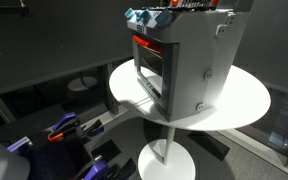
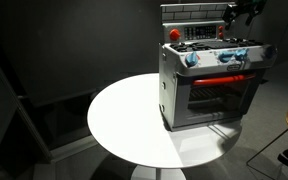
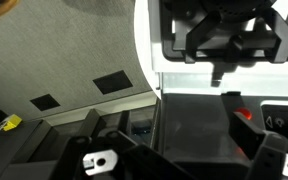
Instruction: Press the top button on the right side of the stove
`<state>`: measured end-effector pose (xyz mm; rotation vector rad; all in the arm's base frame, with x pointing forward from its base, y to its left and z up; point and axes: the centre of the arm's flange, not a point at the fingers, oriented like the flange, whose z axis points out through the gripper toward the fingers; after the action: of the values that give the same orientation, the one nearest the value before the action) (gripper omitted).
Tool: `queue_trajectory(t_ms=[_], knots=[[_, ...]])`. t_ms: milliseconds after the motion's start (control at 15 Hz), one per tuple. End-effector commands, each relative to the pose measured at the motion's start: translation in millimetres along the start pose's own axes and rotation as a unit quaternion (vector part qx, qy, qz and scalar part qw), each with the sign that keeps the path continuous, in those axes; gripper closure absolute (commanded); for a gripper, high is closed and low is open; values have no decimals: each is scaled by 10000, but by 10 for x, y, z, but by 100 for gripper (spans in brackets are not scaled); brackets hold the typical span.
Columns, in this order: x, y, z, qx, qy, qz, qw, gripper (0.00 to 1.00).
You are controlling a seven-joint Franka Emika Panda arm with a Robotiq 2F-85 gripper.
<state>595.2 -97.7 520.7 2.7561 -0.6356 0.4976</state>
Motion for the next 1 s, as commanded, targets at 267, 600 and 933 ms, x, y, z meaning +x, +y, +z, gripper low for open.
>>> queue_trajectory(t_ms=[267,600,933], knots=[[-5,-20,-31,-44,-13,27,10000,0],[-5,-38,-42,-12,-20,5,10000,0],[16,-44,-44,-15,-12,12,10000,0]])
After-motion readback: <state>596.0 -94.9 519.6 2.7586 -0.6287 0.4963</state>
